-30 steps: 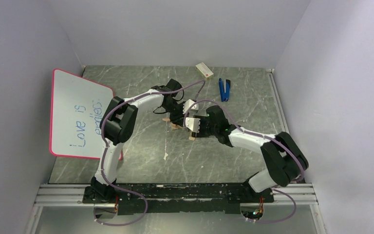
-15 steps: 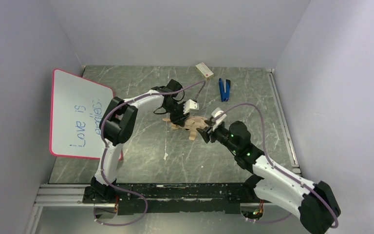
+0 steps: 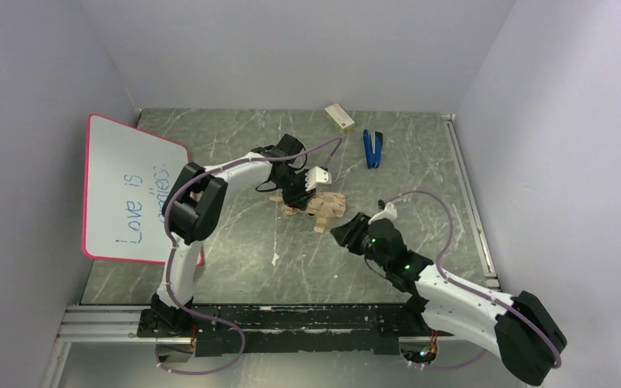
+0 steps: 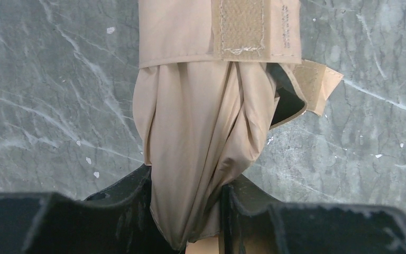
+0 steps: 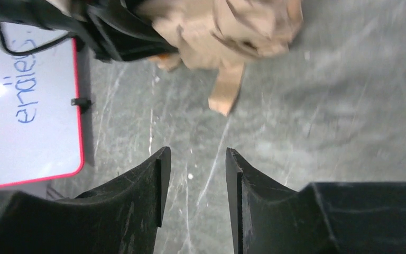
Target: Put away the umbrella
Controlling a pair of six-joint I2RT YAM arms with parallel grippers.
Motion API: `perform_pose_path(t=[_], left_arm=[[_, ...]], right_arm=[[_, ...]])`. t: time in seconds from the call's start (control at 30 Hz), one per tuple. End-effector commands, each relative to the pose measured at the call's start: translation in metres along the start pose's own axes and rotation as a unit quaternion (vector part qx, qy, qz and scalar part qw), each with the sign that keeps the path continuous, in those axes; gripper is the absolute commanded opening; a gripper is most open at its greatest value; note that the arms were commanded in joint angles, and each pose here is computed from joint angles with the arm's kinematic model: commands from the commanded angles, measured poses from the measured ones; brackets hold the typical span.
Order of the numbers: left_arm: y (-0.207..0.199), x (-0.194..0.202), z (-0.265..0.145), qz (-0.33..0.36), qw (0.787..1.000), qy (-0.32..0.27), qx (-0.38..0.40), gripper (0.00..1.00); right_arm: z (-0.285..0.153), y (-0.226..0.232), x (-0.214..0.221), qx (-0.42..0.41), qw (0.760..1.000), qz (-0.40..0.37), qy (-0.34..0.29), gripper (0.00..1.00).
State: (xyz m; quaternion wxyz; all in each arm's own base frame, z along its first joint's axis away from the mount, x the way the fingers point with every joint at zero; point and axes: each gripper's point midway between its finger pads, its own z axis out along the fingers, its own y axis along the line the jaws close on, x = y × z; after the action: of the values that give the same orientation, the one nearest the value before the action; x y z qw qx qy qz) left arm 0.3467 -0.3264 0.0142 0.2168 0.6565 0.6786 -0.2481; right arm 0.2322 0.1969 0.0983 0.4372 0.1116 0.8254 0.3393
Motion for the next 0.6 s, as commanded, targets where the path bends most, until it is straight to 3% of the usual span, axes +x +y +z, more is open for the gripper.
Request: perform_pose_path(t=[0.0, 0.27, 0.57], left_arm=[[0.002, 0.061, 0.018, -0.027, 0.994, 0.1, -0.037, 0.05], [0.0, 0.066, 0.018, -0.02, 0.993, 0.111, -0.043, 0.05], [0.002, 0.077, 0.012, -0.023, 0.989, 0.134, -0.066, 0.05]], right_arm=[[0.007, 0.015, 0.012, 0.022, 0.988, 0.152, -0.017, 0.46], [0.023, 0.001, 0.042, 0.112, 0.964, 0.238, -0.031, 0.47], [0.037, -0.027, 0.044, 0.174, 0.949, 0.253, -0.067, 0.43]])
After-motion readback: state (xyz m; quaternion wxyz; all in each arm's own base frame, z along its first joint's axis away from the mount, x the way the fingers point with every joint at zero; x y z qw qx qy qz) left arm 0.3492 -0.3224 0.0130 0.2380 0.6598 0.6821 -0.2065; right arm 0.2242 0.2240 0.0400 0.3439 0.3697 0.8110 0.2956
